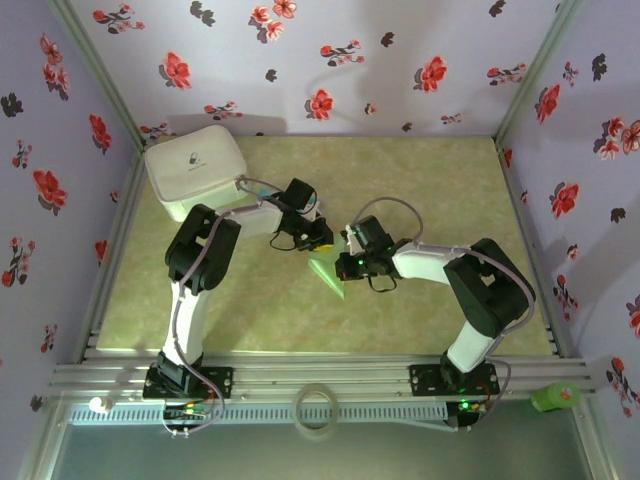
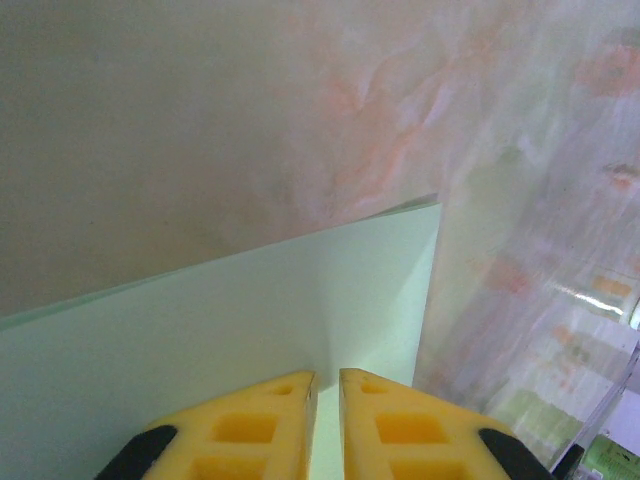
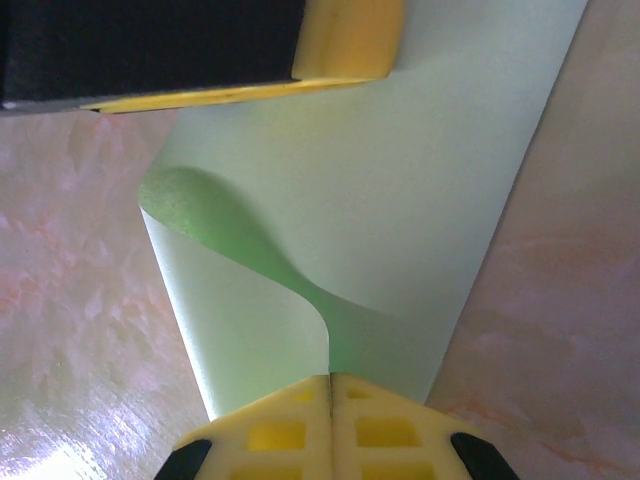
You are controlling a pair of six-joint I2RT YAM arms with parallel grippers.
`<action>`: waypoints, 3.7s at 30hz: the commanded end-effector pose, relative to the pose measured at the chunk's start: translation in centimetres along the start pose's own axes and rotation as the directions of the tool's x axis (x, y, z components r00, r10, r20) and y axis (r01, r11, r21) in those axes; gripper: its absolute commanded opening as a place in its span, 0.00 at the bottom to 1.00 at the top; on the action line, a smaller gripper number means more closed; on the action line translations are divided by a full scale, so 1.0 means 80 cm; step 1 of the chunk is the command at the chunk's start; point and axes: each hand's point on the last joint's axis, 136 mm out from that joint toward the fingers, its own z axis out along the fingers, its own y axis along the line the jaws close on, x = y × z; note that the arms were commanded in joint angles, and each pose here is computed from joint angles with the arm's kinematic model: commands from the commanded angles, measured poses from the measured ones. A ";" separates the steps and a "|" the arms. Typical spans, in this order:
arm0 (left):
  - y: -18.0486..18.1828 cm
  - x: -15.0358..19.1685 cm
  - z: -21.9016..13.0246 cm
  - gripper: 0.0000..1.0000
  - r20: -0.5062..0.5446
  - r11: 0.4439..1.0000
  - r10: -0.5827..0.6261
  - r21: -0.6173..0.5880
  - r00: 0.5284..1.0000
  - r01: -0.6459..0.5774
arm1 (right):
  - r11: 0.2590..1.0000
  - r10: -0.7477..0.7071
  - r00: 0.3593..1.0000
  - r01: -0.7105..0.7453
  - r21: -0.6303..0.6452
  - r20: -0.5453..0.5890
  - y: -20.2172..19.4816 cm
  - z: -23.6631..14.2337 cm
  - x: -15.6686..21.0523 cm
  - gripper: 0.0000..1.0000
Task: Fold a paper plane with a square sheet of paper (pick it up from the middle)
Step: Third fold the triangle at the center of the table.
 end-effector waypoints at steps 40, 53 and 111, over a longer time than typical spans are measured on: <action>0.044 0.040 0.019 0.16 -0.078 0.990 -0.079 -0.119 0.994 0.070 | 0.999 0.002 1.000 -0.001 0.041 -0.011 -0.016 0.009 0.005 0.02; 0.043 0.039 0.021 0.16 -0.079 0.991 -0.078 -0.118 0.994 0.069 | 0.999 -0.010 1.000 0.011 0.044 -0.007 -0.014 0.009 -0.003 0.02; 0.042 0.040 0.023 0.16 -0.082 0.991 -0.077 -0.116 0.994 0.067 | 1.000 -0.014 1.000 0.015 0.018 -0.020 -0.010 0.010 -0.005 0.01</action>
